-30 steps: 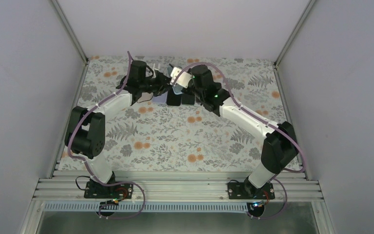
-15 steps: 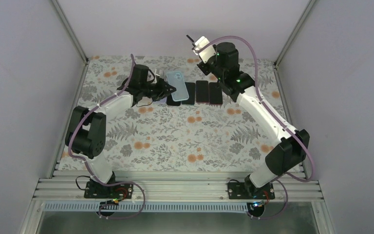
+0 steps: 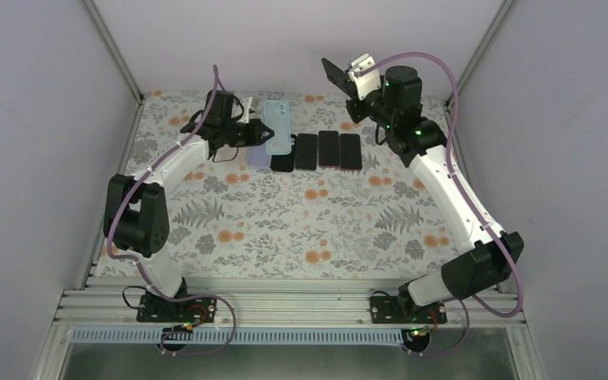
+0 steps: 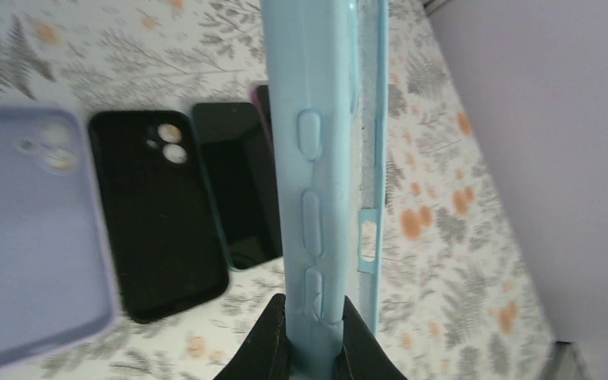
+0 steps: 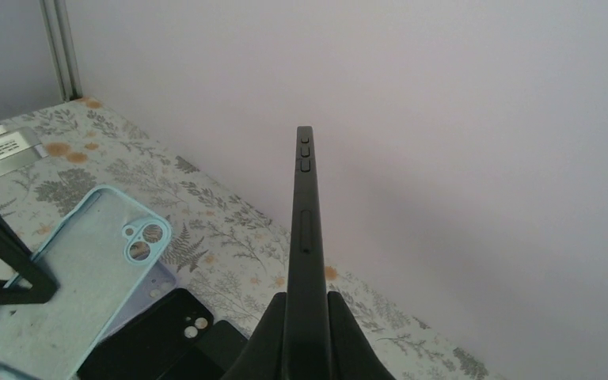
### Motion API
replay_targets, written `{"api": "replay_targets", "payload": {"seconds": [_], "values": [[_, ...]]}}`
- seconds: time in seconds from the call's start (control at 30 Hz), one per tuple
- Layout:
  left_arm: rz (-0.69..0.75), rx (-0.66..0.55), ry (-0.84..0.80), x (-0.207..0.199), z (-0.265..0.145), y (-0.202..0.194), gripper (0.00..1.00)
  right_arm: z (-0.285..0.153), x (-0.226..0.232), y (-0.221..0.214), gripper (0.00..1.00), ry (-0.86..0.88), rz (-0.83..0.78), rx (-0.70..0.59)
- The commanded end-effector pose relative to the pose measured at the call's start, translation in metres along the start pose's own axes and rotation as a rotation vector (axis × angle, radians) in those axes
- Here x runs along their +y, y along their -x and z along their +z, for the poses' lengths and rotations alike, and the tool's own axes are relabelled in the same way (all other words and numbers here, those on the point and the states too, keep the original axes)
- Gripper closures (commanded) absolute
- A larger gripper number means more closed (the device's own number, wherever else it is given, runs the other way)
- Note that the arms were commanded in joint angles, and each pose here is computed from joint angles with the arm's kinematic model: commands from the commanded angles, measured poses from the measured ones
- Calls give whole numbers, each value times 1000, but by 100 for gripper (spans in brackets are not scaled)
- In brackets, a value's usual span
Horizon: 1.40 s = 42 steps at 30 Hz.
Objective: Take the phone out of the phone case
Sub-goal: Remove the phone case from the phone, then place the phone case at the center of the board.
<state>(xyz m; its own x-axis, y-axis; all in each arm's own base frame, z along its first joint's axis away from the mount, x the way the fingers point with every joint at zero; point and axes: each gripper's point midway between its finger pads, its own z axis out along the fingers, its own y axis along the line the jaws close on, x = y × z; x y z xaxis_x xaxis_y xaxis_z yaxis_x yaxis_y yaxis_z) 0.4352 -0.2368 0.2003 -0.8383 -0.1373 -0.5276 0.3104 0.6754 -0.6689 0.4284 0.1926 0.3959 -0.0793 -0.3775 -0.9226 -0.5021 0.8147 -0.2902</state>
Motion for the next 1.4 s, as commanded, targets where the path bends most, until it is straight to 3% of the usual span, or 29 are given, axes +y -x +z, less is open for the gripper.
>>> {"api": "replay_targets", "payload": {"seconds": [0.0, 0.13, 0.3, 0.7, 1.17, 1.37], "values": [[263, -41, 113, 8, -24, 18, 98, -15, -2, 19, 96, 32, 89, -78], [395, -33, 96, 17, -39, 19, 97, -12, -2, 17, 96, 43, 102, -75], [424, -35, 42, 40, -68, 27, 98, -10, -2, 8, 96, 42, 106, -55], [257, 36, 113, 166, -114, 43, 98, -4, 0, -4, 96, 53, 108, -30], [131, 155, 136, 249, -79, 44, 98, -9, -4, -9, 96, 46, 108, -23], [92, 178, 124, 267, -64, 41, 97, -10, -6, -10, 96, 45, 110, -24]]}}
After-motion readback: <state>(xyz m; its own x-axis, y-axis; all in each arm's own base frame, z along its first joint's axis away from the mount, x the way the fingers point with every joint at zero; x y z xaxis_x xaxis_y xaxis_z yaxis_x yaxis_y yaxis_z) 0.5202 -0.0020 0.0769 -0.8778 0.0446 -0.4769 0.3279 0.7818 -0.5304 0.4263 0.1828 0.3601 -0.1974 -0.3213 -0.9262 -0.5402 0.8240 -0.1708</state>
